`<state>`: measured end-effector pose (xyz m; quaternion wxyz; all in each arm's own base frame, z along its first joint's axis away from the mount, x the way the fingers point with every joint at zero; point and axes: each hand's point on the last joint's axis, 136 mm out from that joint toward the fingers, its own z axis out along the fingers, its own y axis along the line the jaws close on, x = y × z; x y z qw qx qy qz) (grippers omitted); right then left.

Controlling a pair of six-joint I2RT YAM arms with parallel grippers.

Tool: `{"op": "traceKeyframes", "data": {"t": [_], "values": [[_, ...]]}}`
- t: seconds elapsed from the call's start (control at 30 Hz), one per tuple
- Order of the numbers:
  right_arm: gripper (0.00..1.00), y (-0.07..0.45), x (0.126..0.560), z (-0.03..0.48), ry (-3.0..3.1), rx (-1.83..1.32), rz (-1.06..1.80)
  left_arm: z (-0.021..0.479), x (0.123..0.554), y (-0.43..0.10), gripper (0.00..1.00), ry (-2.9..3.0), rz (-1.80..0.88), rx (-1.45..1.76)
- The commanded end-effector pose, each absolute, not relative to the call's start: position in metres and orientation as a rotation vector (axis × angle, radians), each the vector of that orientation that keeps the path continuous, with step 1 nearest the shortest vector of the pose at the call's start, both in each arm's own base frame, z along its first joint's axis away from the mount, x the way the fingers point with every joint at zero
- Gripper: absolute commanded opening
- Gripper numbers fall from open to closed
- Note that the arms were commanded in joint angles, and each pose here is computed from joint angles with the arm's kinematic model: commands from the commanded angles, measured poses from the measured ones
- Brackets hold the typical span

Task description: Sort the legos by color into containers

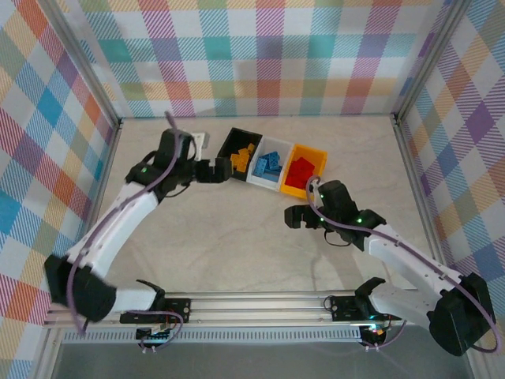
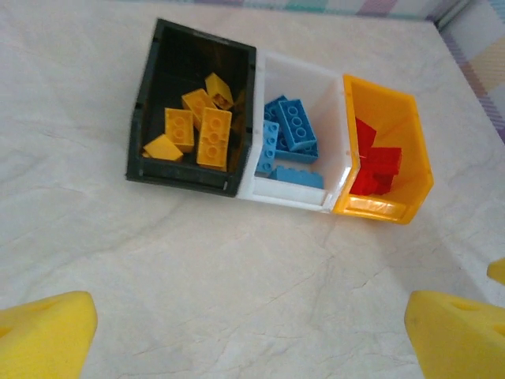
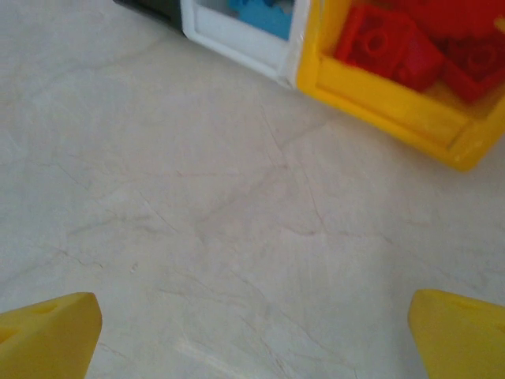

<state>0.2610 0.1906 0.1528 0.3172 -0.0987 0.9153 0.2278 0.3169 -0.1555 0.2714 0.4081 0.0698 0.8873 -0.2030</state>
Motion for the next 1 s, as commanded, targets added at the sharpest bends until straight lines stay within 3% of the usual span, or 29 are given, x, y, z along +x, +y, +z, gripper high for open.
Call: {"op": "traceKeyframes", "data": {"t": [0.0,0.7,0.97], "values": [[1.00,0.202,0.277,0.178,2.332,-0.331,0.618,0.274,0.306,-0.146,1.00,2.162,-0.462,0.230],[0.99,0.122,0.320,0.258,1.906,-0.280,0.098,0.299,0.293,-0.098,1.00,2.001,-0.299,0.024],[1.00,0.052,0.335,0.272,1.872,-0.063,0.039,0.308,0.280,-0.084,1.00,1.841,-0.213,0.097]]}}
